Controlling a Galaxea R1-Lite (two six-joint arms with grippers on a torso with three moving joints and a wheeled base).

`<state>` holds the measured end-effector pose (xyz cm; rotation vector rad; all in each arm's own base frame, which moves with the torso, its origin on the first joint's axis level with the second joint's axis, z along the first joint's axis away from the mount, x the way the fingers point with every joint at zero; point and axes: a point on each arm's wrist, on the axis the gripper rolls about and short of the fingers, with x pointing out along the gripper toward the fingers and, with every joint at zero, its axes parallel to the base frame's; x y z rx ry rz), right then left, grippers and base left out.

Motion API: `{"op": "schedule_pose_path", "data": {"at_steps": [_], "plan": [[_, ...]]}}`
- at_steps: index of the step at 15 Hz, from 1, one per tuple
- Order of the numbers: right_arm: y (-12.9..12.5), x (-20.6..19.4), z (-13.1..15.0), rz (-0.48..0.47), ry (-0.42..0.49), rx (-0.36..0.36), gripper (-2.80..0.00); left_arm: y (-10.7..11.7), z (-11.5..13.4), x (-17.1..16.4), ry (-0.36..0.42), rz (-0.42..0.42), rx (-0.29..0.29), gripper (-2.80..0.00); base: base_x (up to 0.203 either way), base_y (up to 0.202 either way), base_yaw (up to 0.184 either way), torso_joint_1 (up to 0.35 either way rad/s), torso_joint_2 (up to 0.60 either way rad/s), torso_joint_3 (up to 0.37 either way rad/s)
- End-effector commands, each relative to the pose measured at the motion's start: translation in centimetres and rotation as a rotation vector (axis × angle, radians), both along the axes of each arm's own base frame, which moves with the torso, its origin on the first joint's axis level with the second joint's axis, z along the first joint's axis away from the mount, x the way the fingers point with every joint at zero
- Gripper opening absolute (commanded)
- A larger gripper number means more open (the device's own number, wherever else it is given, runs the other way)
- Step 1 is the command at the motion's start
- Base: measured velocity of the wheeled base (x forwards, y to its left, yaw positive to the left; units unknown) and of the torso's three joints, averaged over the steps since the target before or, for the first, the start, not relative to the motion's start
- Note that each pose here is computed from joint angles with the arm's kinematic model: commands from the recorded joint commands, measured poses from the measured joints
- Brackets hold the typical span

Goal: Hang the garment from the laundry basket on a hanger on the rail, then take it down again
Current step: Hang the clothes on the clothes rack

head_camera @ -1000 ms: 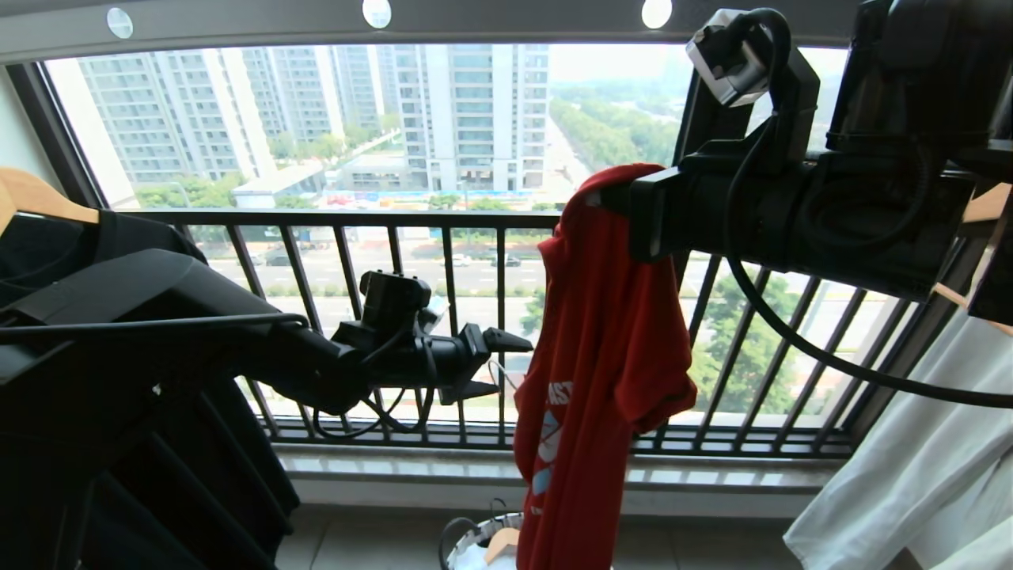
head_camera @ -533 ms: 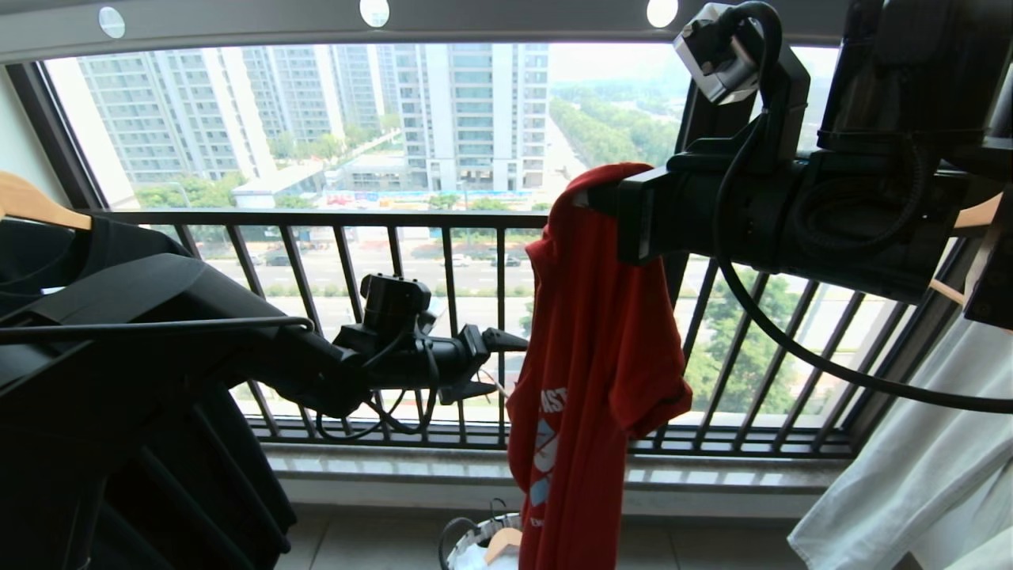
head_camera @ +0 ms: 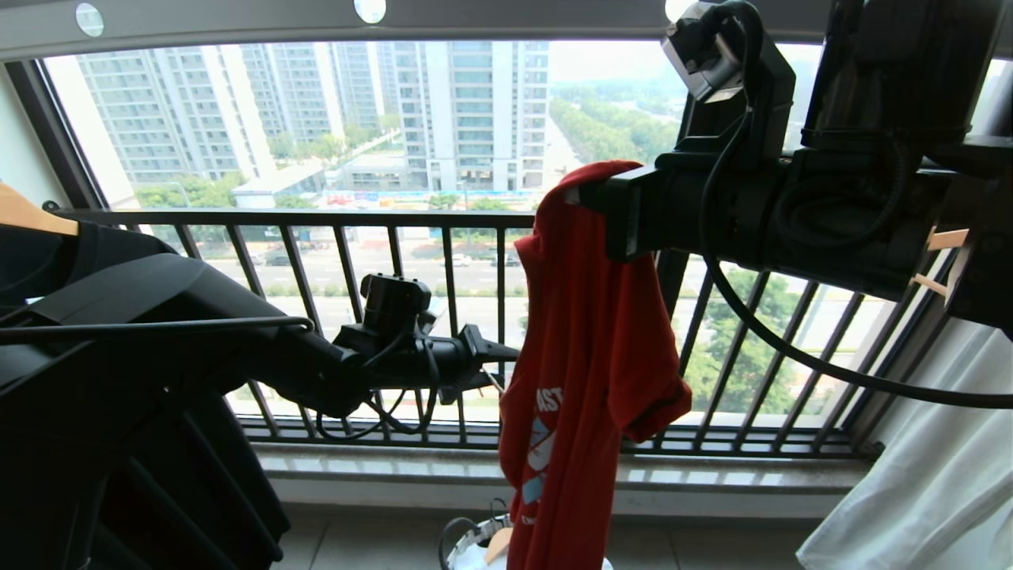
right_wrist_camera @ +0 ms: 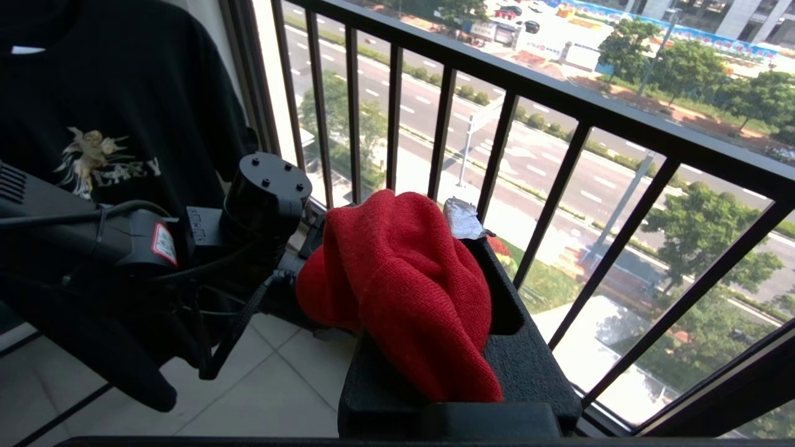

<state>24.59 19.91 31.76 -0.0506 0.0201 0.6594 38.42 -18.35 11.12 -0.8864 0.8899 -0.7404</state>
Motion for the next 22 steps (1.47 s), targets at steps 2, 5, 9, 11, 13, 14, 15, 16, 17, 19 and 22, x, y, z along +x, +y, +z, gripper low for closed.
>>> {"op": "schedule_pose_path", "data": {"at_steps": [2, 5, 9, 11, 13, 14, 15, 16, 17, 19, 22], "plan": [[0.1, 0.1, -0.1, -0.002, 0.002, -0.004, -2.80, 0.1, 0.9, -0.2, -0.014, 0.000, -0.013, -2.80, 0.000, 0.000, 0.000, 0.000, 0.00, 0.000], [0.1, 0.1, -0.3, -0.011, 0.006, -0.007, -2.80, 0.6, 2.3, -0.4, -0.042, 0.009, -0.027, -2.80, 0.000, 0.000, 0.000, 0.000, 0.00, 0.000], [0.1, 0.2, -0.6, -0.028, 0.014, -0.015, -2.80, 0.8, 3.7, -0.8, -0.046, 0.024, -0.055, -2.80, 0.000, 0.000, 0.000, 0.000, 0.00, 0.000], [0.1, 0.3, -0.8, -0.028, 0.017, -0.022, -2.80, 1.2, 5.1, -1.2, -0.071, 0.033, -0.071, -2.80, 0.000, 0.000, 0.000, 0.000, 0.00, 0.000], [0.3, 0.5, -1.3, -0.029, 0.029, -0.033, -2.80, 1.7, 6.6, -1.6, -0.101, 0.062, -0.084, -2.80, 0.000, 0.000, 0.000, 0.000, 0.00, 0.000], [0.3, 0.6, -1.4, -0.030, 0.033, -0.036, -2.80, 1.8, 7.4, -1.7, -0.125, 0.084, -0.089, -2.80, 0.000, 0.000, 0.000, 0.000, 0.00, 0.000], [0.3, 0.6, -1.4, -0.029, 0.032, -0.038, -2.80, 1.9, 7.9, -1.9, -0.135, 0.090, -0.093, -2.80, 0.000, 0.000, 0.000, 0.000, 0.00, 0.000], [0.3, 0.6, -1.5, -0.029, 0.031, -0.043, -2.80, 2.0, 8.0, -1.9, -0.138, 0.093, -0.093, -2.80, 0.000, 0.000, 0.000, 0.000, 0.00, 0.000], [0.3, 0.6, -1.5, -0.028, 0.024, -0.055, -2.80, 2.0, 8.0, -1.9, -0.139, 0.094, -0.093, -2.80, 0.000, 0.000, 0.000, 0.000, 0.00, 0.000], [0.3, 0.5, -1.7, -0.028, 0.028, -0.060, -2.80, 2.2, 8.1, -1.7, -0.148, 0.108, -0.091, -2.80, 0.000, 0.000, 0.000, 0.000, 0.00, 0.000], [0.1, 0.5, -2.0, -0.056, 0.024, -0.082, -2.80, 2.3, 8.6, -1.6, -0.187, 0.141, -0.065, -2.80, 0.000, 0.000, 0.000, 0.000, 0.00, 0.000]]}}
